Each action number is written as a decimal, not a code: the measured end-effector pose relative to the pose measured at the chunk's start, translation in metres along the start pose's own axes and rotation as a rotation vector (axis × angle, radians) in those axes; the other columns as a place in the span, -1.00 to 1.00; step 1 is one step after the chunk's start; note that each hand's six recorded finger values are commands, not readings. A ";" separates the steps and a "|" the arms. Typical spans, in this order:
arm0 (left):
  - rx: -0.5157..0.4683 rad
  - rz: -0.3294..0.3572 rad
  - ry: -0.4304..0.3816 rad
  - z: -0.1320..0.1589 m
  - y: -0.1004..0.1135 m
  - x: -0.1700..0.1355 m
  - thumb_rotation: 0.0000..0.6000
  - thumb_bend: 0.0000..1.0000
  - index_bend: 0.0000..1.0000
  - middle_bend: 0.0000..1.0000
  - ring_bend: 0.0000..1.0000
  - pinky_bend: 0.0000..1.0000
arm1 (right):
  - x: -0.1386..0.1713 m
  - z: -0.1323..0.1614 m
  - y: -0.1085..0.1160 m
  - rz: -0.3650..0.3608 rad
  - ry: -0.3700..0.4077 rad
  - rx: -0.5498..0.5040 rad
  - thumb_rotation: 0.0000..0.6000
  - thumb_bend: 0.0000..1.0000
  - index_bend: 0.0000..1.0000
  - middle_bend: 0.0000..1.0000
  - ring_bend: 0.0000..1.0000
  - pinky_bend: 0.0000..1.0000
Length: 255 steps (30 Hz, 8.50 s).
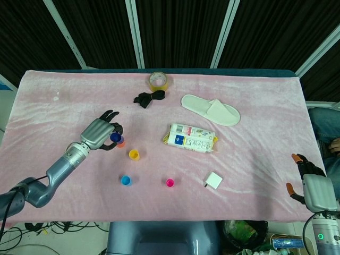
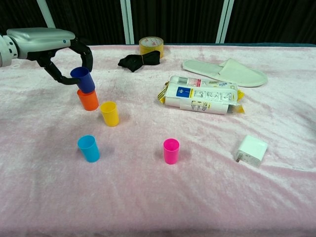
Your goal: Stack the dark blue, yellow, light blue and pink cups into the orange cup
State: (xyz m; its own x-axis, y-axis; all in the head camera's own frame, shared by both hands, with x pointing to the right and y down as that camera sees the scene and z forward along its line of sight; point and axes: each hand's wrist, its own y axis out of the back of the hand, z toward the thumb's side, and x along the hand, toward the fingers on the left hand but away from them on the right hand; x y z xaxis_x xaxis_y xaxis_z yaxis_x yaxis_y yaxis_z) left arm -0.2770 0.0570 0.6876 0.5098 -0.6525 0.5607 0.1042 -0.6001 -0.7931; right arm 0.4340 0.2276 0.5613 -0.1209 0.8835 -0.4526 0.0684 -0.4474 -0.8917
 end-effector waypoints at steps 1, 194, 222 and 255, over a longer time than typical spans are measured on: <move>0.000 0.001 0.002 -0.001 0.000 0.001 1.00 -0.21 -0.10 -0.05 -1.00 -1.00 | 0.000 0.000 0.000 0.000 0.001 0.000 1.00 -0.40 -0.74 -0.80 -0.65 -0.52; 0.120 -0.130 -0.142 0.046 -0.014 -0.110 1.00 -0.51 -0.57 -0.47 -1.00 -1.00 | 0.000 0.000 0.001 -0.001 -0.009 -0.019 1.00 -0.41 -0.74 -0.80 -0.65 -0.52; 0.148 -0.243 -0.238 0.085 -0.068 -0.070 1.00 -0.49 -0.36 -0.22 -1.00 -1.00 | -0.001 -0.001 0.001 0.002 -0.011 -0.027 1.00 -0.40 -0.74 -0.80 -0.65 -0.52; 0.135 -0.243 -0.268 0.095 -0.075 -0.055 1.00 -0.31 -0.06 0.03 -0.99 -1.00 | -0.002 -0.001 0.001 0.003 -0.011 -0.028 1.00 -0.41 -0.74 -0.80 -0.65 -0.52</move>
State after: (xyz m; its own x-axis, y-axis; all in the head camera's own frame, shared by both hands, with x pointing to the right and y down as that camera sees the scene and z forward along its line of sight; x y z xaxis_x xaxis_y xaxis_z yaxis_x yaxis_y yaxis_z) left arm -0.2313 0.1819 0.6933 0.6596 -0.3443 0.6681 0.3516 -0.6443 -0.6792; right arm 0.4357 0.2258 0.5611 -0.1318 0.8807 -0.4551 0.0965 -0.4455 -0.8901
